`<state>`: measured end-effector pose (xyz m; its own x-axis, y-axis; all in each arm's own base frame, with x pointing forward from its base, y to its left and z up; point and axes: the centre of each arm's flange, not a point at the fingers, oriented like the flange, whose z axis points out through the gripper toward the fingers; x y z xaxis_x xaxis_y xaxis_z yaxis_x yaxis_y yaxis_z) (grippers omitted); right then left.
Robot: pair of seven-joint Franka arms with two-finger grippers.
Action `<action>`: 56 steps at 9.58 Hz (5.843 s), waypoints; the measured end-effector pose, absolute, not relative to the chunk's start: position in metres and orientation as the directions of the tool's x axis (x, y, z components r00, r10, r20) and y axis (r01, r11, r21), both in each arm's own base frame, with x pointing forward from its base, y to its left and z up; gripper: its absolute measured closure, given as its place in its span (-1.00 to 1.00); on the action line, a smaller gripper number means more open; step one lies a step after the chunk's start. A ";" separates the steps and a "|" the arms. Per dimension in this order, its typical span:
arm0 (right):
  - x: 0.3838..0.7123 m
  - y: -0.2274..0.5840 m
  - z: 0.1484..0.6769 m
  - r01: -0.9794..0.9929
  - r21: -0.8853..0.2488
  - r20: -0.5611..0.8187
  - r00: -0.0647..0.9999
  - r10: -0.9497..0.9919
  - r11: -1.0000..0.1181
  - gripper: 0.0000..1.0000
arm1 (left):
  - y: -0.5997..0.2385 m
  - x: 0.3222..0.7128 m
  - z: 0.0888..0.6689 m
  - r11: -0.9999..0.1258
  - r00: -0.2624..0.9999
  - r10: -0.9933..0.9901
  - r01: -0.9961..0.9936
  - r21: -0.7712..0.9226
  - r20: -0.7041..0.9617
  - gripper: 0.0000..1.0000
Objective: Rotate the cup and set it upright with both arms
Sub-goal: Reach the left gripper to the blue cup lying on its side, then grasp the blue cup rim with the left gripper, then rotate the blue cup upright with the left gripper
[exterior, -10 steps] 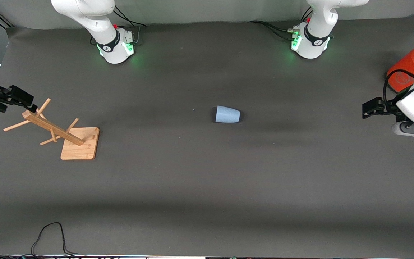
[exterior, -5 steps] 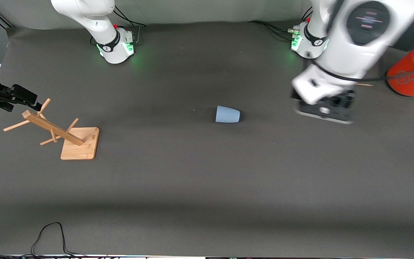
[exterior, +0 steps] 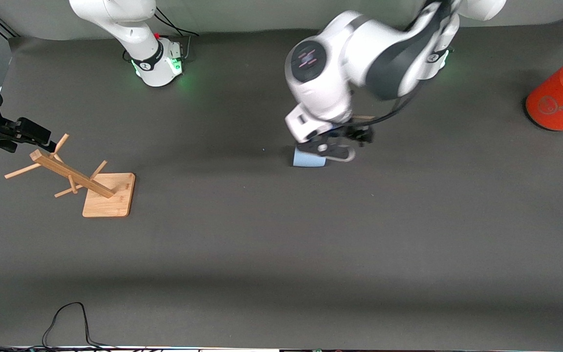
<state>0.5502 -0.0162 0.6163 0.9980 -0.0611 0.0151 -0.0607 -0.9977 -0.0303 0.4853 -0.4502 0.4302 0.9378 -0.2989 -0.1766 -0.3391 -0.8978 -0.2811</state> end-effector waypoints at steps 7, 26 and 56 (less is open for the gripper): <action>0.549 -0.017 0.615 -0.060 -0.022 0.006 0.998 -0.061 -0.998 -1.00 | -0.559 0.444 0.270 -0.767 0.879 -0.447 -0.471 -0.435 -0.164 -0.97; 0.550 -0.017 0.614 -0.060 -0.021 0.004 0.998 -0.060 -0.998 -1.00 | -0.569 0.428 0.210 -0.475 0.699 -0.638 -0.688 -0.549 -0.323 0.89; 0.550 -0.016 0.614 -0.058 -0.021 0.002 0.998 -0.058 -0.998 -1.00 | -0.427 0.456 0.284 -0.992 0.858 -0.111 -0.125 -0.005 0.502 0.89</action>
